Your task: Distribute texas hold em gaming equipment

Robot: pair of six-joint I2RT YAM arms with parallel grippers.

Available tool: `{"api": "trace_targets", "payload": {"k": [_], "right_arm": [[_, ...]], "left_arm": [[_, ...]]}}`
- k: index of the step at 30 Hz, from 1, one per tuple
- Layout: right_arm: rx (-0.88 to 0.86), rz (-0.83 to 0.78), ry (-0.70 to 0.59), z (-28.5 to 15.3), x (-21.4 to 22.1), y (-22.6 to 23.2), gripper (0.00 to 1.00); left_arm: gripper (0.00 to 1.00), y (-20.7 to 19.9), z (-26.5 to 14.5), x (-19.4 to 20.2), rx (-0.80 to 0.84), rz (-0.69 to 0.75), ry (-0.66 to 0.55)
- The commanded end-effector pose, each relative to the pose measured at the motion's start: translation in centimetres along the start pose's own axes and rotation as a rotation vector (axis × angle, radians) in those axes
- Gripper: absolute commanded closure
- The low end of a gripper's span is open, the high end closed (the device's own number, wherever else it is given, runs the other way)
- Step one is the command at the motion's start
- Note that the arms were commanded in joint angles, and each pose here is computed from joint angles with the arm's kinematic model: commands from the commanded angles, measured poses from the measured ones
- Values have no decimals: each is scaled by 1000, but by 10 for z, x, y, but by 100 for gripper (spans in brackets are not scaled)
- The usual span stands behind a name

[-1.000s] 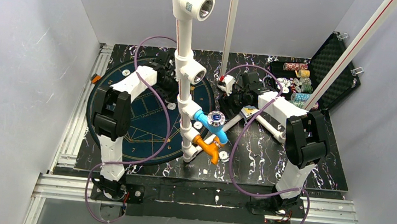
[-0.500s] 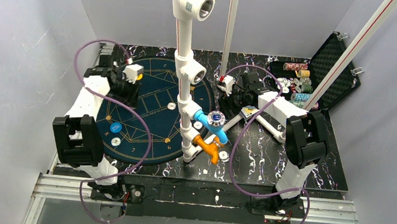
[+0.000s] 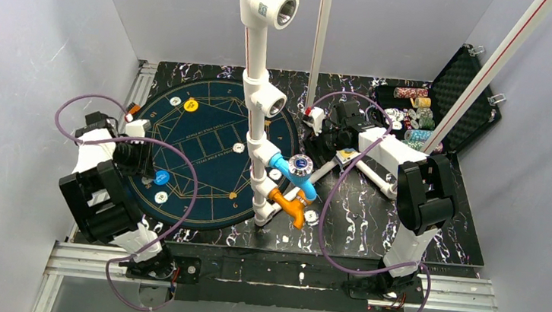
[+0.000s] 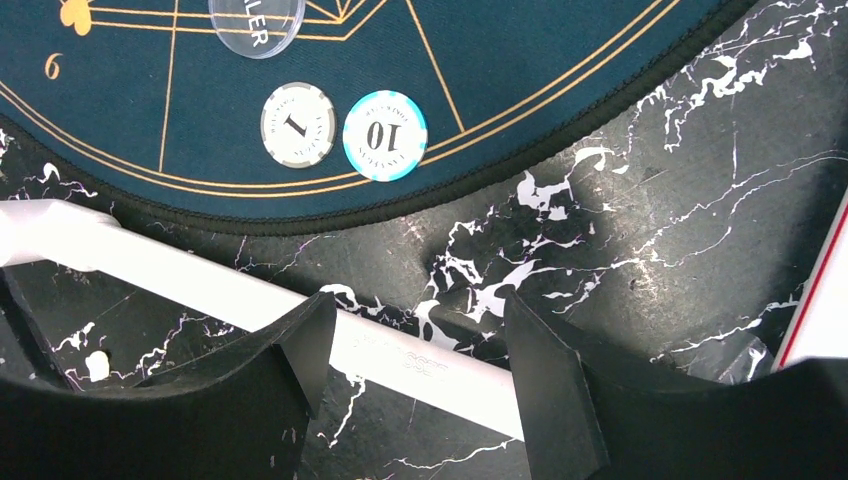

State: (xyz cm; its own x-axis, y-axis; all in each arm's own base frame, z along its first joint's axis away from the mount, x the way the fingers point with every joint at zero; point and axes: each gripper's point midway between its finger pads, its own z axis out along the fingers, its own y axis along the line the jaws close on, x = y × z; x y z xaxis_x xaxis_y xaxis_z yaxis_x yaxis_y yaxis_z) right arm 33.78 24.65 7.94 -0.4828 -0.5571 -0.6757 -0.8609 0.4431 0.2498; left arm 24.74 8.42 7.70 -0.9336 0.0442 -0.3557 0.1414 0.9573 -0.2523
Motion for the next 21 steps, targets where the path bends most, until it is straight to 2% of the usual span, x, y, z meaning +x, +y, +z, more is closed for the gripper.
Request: {"api": "trace_targets", "payload": {"k": [1,11,18,21], "right_arm": [[-14,-24,-25,-6,-14,6,29],[-28,-23,-23,-6,-14,8,28],[-33,-23,-22,-5,-13,8,27],[-34,-22,-23,-5,-13,8,26]], "left_arm": [[69,13,11,13,-24,-4,-2],[67,31,41,31,-89,-50,15],[38,31,42,34,-83,-52,27],[30,24,29,26,-71,-42,-2]]}}
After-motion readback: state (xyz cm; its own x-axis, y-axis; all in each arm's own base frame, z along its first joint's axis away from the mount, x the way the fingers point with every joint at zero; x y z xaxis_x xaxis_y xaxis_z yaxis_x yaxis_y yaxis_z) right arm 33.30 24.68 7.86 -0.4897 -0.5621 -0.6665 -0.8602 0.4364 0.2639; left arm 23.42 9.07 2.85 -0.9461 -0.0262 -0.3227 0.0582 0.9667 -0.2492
